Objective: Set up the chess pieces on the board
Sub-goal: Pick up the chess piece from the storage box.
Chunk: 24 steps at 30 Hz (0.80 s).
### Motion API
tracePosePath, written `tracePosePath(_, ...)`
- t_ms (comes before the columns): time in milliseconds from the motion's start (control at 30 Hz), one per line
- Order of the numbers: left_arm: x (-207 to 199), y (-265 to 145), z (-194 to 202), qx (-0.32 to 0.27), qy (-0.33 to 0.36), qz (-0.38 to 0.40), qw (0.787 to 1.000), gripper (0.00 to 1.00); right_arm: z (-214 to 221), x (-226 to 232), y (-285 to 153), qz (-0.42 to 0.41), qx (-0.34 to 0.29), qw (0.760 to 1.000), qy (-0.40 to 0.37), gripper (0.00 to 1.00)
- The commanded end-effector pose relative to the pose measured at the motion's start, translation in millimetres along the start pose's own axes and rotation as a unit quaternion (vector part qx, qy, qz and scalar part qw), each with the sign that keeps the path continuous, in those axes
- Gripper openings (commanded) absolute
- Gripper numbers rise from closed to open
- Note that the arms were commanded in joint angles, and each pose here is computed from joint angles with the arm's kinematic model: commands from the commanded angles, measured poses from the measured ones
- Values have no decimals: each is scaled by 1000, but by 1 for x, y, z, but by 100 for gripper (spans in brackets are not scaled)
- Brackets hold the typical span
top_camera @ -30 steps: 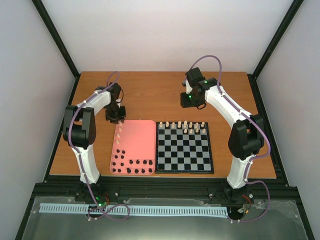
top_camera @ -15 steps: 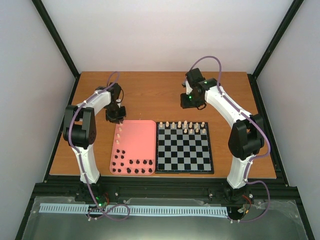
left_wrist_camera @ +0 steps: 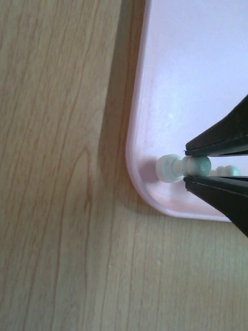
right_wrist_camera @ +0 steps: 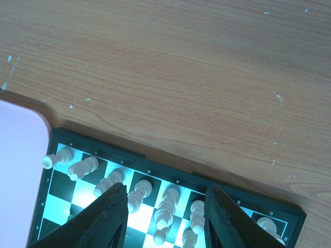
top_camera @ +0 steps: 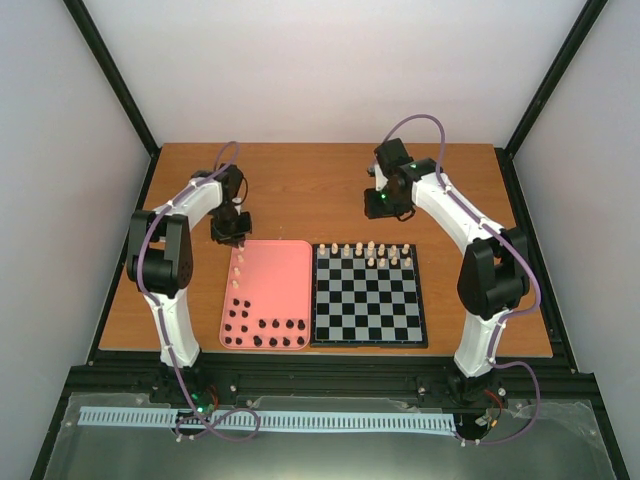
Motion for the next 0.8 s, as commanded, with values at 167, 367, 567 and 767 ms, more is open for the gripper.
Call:
tracePosePath(167,-63,-82,24,-40,92,19,995,9,-5,-10,-25,-6,-35,999,4,41)
tracePosePath(367,-105,-108,51,-56,144,59,986,8,-8,-31,-31,25,-48,998,31,41)
tracePosePath(567,-149,-101,63,-46,197,72,977,8,-17,-53,-34,46,-58,995,62,42)
tracePosePath(767,-203,-102,67,-40,250,82,964,7,-26,-84,-42,61,-65,992,94,48)
Point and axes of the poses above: each gripper's point midway between its finger pads, its own y axis out along the fingers, its own x axis along the line the jaws close on, z = x × y, the point moved 8 cm from there along -y, back along the fingers, and after that the axes turned 10 degrees about y, right-handed, at the moved point
